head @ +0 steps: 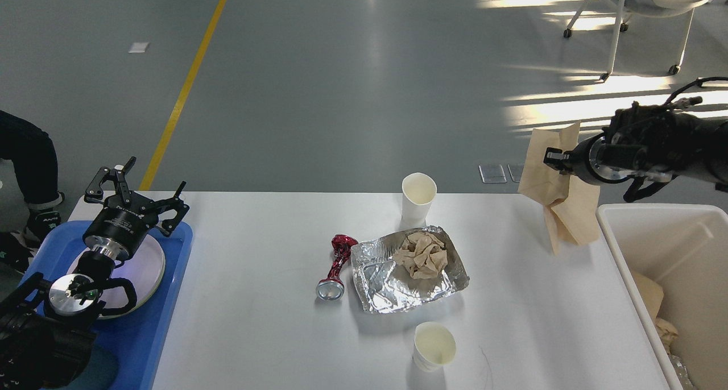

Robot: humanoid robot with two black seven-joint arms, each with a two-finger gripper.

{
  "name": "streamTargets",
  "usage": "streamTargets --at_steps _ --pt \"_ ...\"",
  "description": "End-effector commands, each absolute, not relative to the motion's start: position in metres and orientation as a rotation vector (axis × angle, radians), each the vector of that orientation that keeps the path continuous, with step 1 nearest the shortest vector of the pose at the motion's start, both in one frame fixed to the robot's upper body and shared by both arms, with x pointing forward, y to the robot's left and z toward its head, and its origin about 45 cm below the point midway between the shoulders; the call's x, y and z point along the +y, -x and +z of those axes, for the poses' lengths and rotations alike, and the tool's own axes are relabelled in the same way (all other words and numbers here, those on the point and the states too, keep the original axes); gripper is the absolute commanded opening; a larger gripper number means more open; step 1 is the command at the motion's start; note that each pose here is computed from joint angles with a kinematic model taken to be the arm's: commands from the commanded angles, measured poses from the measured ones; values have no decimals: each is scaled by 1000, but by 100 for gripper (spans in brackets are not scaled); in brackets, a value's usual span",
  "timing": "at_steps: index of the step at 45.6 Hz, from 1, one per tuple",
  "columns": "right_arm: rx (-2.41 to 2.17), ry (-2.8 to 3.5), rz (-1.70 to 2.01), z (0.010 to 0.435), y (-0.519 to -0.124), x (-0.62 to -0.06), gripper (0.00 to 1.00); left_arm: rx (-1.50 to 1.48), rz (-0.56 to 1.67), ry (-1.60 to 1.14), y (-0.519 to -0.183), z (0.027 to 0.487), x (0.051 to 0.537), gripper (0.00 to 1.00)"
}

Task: Tidy desktop
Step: 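Grasp the brown paper sheet and drop it into the white bin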

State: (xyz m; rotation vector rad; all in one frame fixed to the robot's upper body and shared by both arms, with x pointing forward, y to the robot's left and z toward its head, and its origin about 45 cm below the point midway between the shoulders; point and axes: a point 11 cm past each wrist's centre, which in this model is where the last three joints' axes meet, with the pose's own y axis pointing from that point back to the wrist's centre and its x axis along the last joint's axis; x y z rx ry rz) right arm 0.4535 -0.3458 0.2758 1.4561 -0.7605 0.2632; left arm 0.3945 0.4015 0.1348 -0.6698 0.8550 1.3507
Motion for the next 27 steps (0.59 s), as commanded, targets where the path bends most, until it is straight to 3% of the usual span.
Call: streamTargets --at_steps 1,14,20,27 --pt "-821 -1524 284 345 -463 -340 0 855 1351 669 -394 135 401 96" --pt "-887 -1651 347 454 -463 -327 0 855 1351 669 -394 135 401 96" --pt "-937 -1623 317 450 -461 -353 0 855 1351 670 -394 135 402 96" --pt "-981 -1548 201 404 -455 -409 0 855 1351 669 -394 135 401 96"
